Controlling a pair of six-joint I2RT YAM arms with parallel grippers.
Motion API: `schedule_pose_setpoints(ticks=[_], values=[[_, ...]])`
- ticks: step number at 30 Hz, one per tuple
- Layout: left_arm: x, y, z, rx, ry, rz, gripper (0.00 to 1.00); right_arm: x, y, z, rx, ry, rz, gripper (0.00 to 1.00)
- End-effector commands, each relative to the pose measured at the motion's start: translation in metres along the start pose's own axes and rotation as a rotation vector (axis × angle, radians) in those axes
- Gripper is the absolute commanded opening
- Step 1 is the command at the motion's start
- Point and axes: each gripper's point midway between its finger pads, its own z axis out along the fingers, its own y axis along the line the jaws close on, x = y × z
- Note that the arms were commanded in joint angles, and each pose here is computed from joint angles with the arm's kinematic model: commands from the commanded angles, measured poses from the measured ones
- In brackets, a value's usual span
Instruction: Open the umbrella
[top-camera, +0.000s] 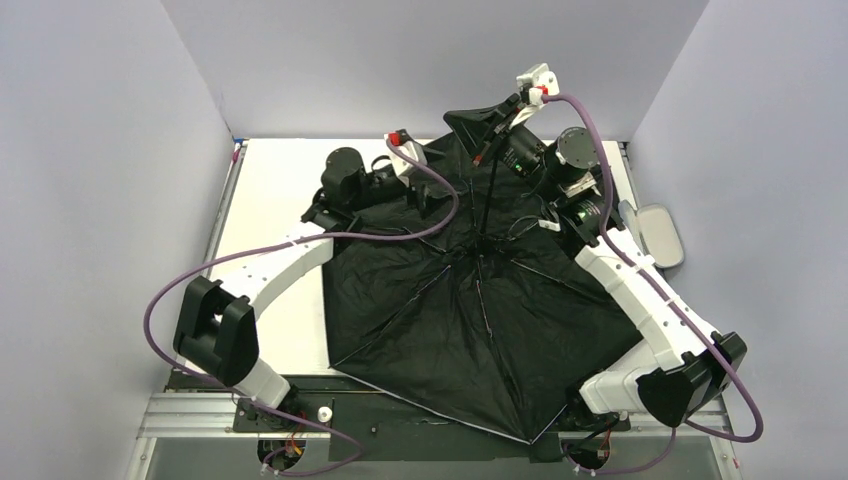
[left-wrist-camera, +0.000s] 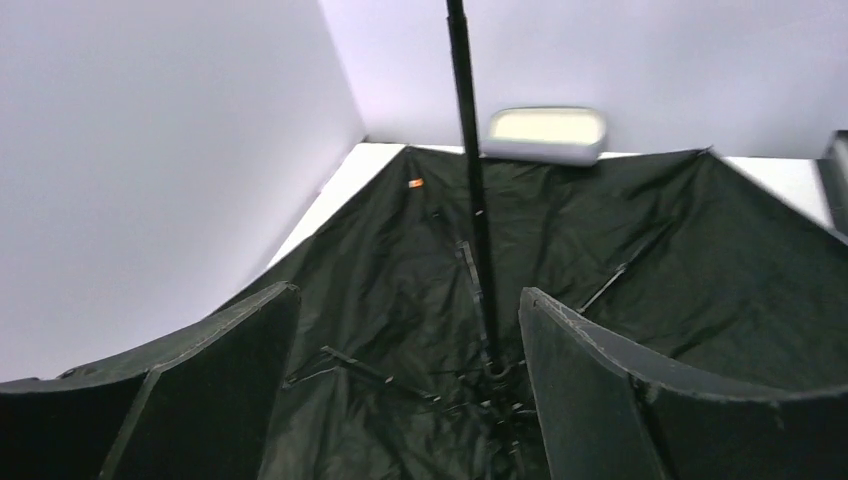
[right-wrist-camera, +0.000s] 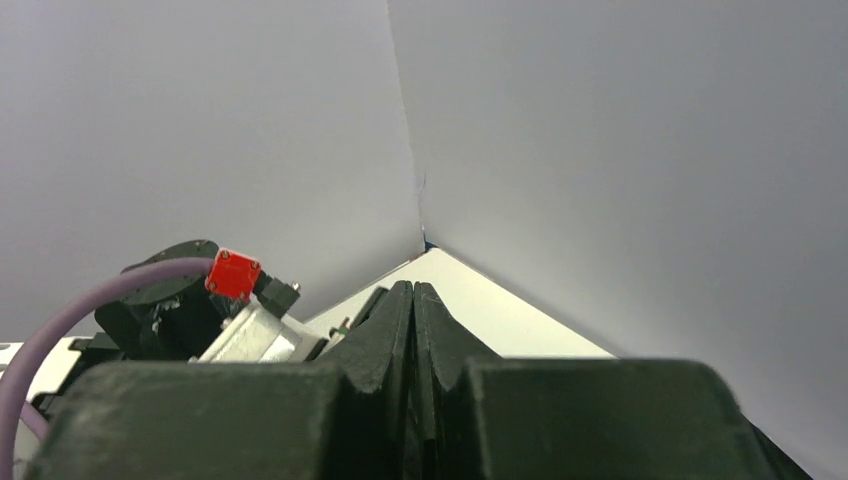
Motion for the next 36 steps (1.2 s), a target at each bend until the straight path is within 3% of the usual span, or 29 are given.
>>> schedule_pose_setpoints(ticks=[1,7,13,18,24,26,31,36], values=[[-0.013,-0.030,0.019,0.094,-0.078,-0.063,0.79,-0.038,0.010,-0.005,-0.021,-0.103,-0.048,0.00],[0.030,-0.033,0.029,0.046,-0.043,-0.186,0.77,-0.033,0.016,-0.017,-0.041,-0.053,-0.090,0.01],[0.065,-0.054,0.045,0.085,-0.022,-0.201,0.78,-0.035,0.023,-0.039,-0.047,-0.035,-0.120,0.16],[0.090,-0.066,0.067,0.074,-0.024,-0.199,0.73,-0.051,0.033,-0.046,-0.065,-0.049,-0.122,0.40],[0.133,-0.065,0.090,0.051,0.021,-0.185,0.52,-0.083,0.038,-0.053,-0.043,-0.087,-0.123,0.57],[0.147,-0.064,0.095,0.039,0.038,-0.187,0.41,-0.097,0.037,-0.055,-0.027,-0.111,-0.130,0.60],[0.175,-0.062,0.103,0.024,0.072,-0.179,0.30,-0.121,0.031,-0.063,0.033,-0.134,-0.137,0.68],[0.185,-0.050,0.099,-0.019,0.103,-0.155,0.02,-0.136,0.024,-0.067,0.079,-0.161,-0.140,0.73]])
